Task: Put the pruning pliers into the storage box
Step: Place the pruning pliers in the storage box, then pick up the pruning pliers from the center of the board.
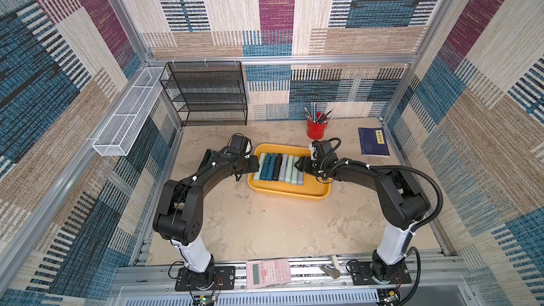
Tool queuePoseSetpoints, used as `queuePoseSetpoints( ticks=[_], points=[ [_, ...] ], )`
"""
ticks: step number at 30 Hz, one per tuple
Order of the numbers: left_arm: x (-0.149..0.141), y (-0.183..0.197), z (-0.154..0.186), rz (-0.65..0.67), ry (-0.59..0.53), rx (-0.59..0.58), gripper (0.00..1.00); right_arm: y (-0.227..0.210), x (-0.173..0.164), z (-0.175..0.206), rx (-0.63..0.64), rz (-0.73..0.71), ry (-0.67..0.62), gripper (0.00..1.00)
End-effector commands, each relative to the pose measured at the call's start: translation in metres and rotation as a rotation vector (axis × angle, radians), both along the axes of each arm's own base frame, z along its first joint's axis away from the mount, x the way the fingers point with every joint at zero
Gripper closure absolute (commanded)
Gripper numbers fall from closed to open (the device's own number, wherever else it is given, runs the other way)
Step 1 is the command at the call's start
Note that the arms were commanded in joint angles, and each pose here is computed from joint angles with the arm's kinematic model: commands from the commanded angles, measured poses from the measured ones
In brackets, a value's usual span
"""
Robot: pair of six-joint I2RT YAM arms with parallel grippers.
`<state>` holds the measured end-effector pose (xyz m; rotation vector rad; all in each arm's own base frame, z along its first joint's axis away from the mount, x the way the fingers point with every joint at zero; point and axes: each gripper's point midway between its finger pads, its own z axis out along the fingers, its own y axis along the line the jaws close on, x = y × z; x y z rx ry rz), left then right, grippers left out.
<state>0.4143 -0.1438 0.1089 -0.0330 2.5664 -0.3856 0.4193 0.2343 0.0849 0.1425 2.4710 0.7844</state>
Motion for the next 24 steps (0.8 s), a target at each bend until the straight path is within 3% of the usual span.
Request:
queuePoseSetpoints(
  ticks=[1, 7, 12, 18, 24],
  points=[
    [-0.005, 0.035, 0.006, 0.058, 0.011, 0.096, 0.42, -0.024, 0.013, 0.017, -0.055, -0.049, -0.073, 0.36],
    [-0.035, 0.103, -0.004, 0.222, 0.072, 0.161, 0.39, -0.061, 0.023, 0.044, -0.078, -0.115, -0.158, 0.35],
    [-0.051, 0.143, -0.015, 0.352, 0.083, 0.168, 0.38, -0.065, 0.027, 0.051, -0.075, -0.106, -0.187, 0.35],
    [-0.053, 0.169, -0.027, 0.421, 0.104, 0.199, 0.37, -0.064, 0.022, 0.044, -0.059, -0.090, -0.179, 0.34],
    [-0.036, 0.186, -0.029, 0.438, 0.134, 0.223, 0.35, -0.063, 0.016, 0.038, -0.042, -0.085, -0.168, 0.34]
  ],
)
